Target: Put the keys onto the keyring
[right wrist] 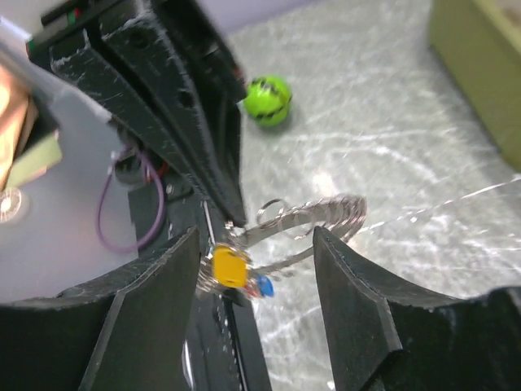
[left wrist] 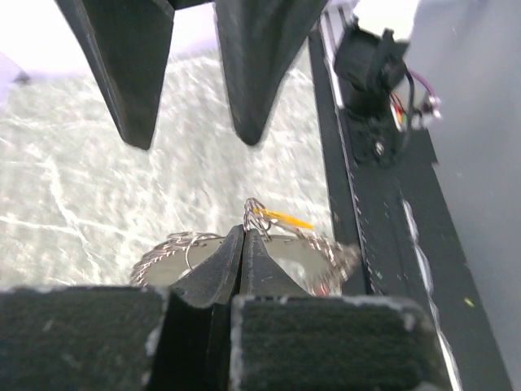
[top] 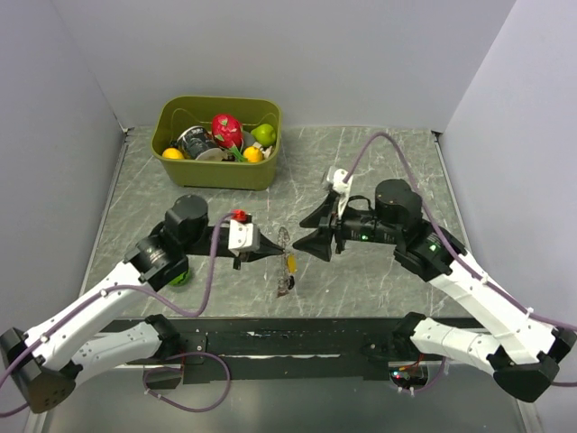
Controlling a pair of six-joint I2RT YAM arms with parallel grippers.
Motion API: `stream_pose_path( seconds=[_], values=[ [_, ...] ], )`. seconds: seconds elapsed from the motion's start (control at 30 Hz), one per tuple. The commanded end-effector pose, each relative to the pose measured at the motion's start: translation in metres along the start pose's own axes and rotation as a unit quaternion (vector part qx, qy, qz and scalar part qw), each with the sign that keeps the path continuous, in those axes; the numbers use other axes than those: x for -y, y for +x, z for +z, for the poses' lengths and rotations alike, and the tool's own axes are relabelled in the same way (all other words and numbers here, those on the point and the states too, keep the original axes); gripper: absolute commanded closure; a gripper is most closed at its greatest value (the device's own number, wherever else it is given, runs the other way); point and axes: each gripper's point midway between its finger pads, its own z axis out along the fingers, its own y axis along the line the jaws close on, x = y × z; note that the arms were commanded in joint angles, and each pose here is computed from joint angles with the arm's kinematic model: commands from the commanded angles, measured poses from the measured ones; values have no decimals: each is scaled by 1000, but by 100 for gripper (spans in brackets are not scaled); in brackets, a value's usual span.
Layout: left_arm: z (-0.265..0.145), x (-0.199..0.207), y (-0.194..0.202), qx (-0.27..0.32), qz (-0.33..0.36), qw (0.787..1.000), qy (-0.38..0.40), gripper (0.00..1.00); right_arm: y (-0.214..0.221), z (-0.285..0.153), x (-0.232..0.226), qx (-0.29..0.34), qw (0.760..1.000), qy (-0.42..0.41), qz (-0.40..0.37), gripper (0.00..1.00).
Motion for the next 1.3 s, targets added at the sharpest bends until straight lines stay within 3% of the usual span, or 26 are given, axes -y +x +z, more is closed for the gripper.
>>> stream_pose_path(
  seconds=[0.0,0.23,0.9,1.2,1.27],
  values=[
    [-10,-6,-64,132,63,988,-39,99,-26,-7,-3,51,999,-10,3,36],
    [-19,-4,-74,186,82,977,-64,99,-27,-8,-20,51,997,-60,0,42],
    [-16,-4,-73,179,79,979,-58,99,-19,2,-20,34,996,-74,37,55],
    [-15,-4,-72,173,80,980,-52,99,-20,4,-19,43,995,-75,45,75],
    [-16,-4,-73,175,81,980,-54,99,-20,4,-18,41,995,-73,47,87]
  ],
)
